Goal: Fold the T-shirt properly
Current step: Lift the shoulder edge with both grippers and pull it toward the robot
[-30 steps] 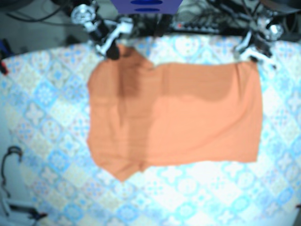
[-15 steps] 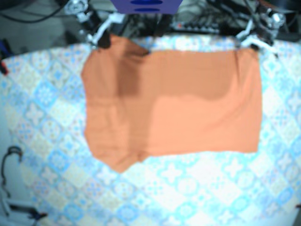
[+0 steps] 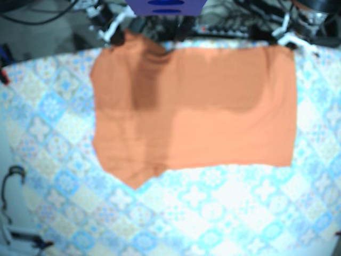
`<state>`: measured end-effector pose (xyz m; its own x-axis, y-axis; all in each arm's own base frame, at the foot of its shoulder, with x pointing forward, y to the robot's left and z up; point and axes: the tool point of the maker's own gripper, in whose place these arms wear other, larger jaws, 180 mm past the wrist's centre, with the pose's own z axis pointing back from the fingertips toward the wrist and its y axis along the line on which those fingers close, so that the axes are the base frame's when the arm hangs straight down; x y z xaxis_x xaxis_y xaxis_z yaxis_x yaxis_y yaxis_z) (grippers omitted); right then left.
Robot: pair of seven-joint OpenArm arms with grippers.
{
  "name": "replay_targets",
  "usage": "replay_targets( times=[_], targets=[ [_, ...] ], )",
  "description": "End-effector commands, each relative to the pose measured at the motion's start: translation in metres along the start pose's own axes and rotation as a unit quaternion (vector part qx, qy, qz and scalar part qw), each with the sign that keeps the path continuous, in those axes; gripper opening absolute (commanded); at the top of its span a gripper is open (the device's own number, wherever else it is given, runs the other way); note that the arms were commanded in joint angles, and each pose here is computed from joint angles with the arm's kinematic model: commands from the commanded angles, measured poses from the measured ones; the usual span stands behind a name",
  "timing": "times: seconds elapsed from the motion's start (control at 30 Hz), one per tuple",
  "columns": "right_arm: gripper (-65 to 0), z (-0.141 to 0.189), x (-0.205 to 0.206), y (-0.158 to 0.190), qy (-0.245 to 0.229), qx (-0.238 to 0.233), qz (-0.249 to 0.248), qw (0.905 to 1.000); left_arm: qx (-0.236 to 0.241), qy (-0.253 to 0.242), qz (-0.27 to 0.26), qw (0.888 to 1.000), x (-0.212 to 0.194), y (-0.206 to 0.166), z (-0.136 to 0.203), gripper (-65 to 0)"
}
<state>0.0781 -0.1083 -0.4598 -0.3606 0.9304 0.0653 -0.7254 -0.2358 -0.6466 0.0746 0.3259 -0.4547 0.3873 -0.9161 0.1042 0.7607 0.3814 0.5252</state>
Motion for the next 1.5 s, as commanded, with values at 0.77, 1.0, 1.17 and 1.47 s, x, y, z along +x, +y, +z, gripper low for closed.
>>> replay_targets(
  times=[0.77, 1.0, 1.17, 1.47],
  targets=[
    [-64.1, 0.023, 0.003, 0.026, 0.003, 0.029, -0.012, 0.9995, -0.012, -0.007, 0.001, 1.0, -0.006, -0.021, 0.017, -65.0],
    [-64.1, 0.027, 0.006, 0.032, 0.001, 0.036, -0.015, 0.9992, -0.022, -0.004, 0.003, 1.0, -0.008, -0.03, 0.021, -65.0],
    [-64.1, 0.029, 0.007, 0.035, 0.0, 0.04, -0.017, 0.9991, -0.022, -0.005, 0.003, 1.0, -0.008, -0.03, 0.021, -65.0],
    [-64.1, 0.028, 0.007, 0.031, 0.001, 0.035, -0.015, 0.9993, -0.022, -0.004, 0.005, 1.0, -0.008, -0.03, 0.021, -65.0]
  ],
)
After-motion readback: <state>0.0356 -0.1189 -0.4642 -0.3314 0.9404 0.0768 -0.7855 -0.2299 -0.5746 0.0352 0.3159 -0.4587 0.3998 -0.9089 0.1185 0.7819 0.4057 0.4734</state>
